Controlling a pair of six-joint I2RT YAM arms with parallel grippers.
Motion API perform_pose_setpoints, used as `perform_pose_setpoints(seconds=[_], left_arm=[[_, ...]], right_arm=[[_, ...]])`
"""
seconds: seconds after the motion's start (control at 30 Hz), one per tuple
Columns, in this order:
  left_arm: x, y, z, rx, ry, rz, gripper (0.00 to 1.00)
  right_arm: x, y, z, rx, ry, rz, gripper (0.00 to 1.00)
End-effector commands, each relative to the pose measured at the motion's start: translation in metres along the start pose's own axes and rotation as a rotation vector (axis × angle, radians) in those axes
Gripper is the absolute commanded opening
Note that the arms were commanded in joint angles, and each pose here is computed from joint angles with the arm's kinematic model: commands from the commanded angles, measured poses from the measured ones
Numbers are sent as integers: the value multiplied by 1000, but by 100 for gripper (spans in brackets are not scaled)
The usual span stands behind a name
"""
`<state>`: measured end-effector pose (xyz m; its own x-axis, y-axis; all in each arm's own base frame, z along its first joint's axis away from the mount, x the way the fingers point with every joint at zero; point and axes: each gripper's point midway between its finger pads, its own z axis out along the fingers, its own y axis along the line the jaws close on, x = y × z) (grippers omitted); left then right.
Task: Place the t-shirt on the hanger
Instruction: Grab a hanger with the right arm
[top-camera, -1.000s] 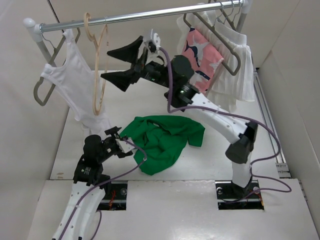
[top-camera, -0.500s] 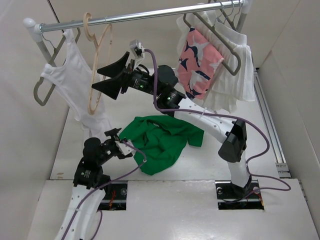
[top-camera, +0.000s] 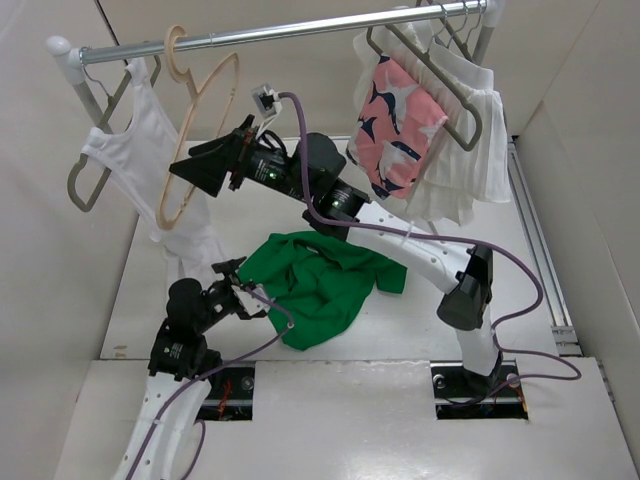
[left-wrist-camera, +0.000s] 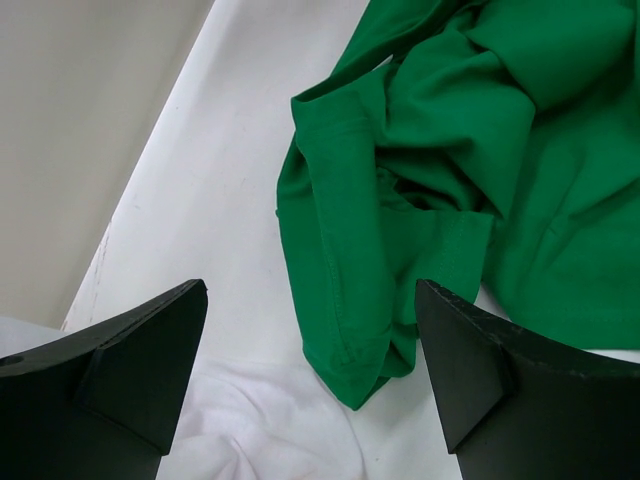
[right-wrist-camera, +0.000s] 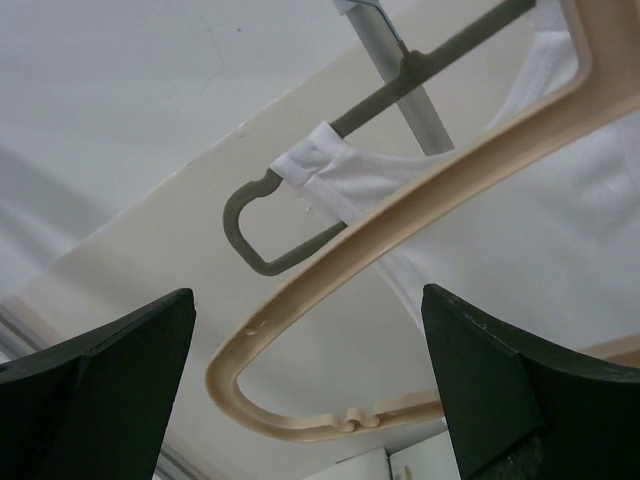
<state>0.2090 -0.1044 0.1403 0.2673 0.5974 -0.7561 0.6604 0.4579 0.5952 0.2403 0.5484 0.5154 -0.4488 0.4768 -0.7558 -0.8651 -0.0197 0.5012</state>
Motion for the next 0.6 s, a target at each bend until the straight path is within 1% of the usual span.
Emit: perform_pose_setpoints(seconds=[0.0,0.07,0.2,0.23,0.27,0.37,0.43,0.47,0.5,0.57], left_arm=[[-11,3,2,-7,-52,16,82],[-9,2,3,-6,-51,15,83],[-4,-2,4,2,-44,8,83],[-5,0,3,-10,-43,13,83],[-2,-2,4,-4,-38,8,83],[-2,0,3,-17,-35,13,83],[2,-3,4,-11,-29,7,83],[2,-1,3,-24,-26,12,83],[2,-1,3,-24,-26,12,83],[1,0,3,-29,-31,17,83]], right_arm=[[-17,9,6,45,-58,69,99],[-23,12,14,22,-83,62,99],[-21,8,25,6,-98,96,99],[-22,14,26,1,-106,99,99],[-15,5,28,19,-104,102,99],[-17,4,30,23,-115,134,99],[-10,-4,30,47,-109,160,99],[-9,-13,30,82,-127,173,99],[-10,-9,29,91,-137,177,99],[-11,-19,29,131,-158,155,95]])
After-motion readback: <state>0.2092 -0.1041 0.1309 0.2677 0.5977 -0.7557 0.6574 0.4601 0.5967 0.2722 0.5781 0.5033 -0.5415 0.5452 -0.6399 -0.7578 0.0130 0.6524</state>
